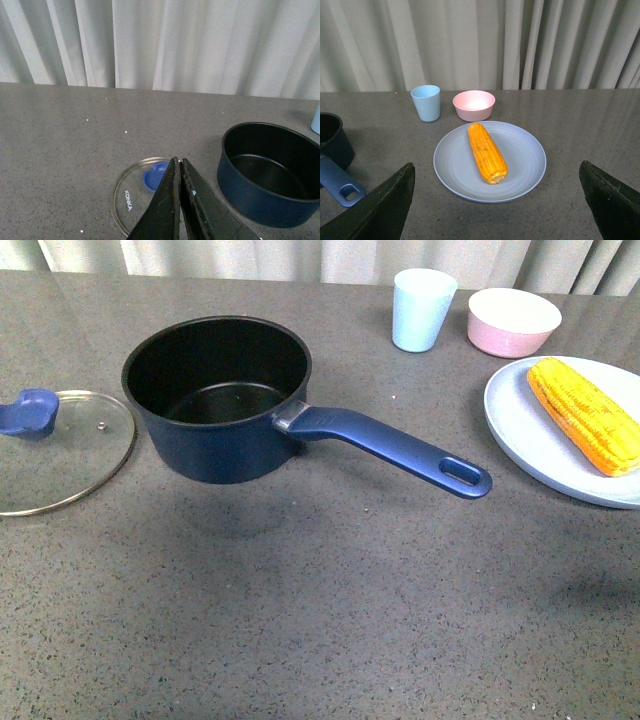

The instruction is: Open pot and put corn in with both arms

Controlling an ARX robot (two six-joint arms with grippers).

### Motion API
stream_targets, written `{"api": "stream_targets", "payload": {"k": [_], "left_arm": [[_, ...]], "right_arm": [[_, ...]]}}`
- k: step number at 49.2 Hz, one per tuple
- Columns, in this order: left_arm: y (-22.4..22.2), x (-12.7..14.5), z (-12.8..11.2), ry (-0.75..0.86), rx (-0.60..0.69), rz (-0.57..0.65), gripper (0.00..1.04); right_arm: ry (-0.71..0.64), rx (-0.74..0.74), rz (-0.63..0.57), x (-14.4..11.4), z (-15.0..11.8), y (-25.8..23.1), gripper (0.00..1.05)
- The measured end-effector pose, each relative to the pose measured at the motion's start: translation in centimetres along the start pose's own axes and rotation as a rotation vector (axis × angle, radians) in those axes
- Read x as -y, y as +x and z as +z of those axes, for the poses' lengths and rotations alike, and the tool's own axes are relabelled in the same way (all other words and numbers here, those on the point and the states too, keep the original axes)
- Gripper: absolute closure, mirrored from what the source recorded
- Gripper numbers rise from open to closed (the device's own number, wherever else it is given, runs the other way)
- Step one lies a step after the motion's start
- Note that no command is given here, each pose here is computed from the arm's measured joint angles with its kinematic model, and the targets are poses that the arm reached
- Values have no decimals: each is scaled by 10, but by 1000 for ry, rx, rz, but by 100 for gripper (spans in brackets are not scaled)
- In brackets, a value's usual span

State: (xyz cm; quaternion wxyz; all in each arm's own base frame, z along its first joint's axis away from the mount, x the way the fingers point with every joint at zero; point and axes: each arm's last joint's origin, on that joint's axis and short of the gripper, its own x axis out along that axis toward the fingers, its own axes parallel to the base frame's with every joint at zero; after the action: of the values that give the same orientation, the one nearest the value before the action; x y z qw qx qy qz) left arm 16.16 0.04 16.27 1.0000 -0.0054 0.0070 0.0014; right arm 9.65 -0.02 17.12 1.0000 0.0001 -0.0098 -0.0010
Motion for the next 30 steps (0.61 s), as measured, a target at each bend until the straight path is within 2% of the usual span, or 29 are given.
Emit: {"api": "stream_targets", "payload": {"k": [30], "left_arm": [[-34,0,7,0,24,0,103]], "right_arm": [[0,0,0,0,0,0,9]]}}
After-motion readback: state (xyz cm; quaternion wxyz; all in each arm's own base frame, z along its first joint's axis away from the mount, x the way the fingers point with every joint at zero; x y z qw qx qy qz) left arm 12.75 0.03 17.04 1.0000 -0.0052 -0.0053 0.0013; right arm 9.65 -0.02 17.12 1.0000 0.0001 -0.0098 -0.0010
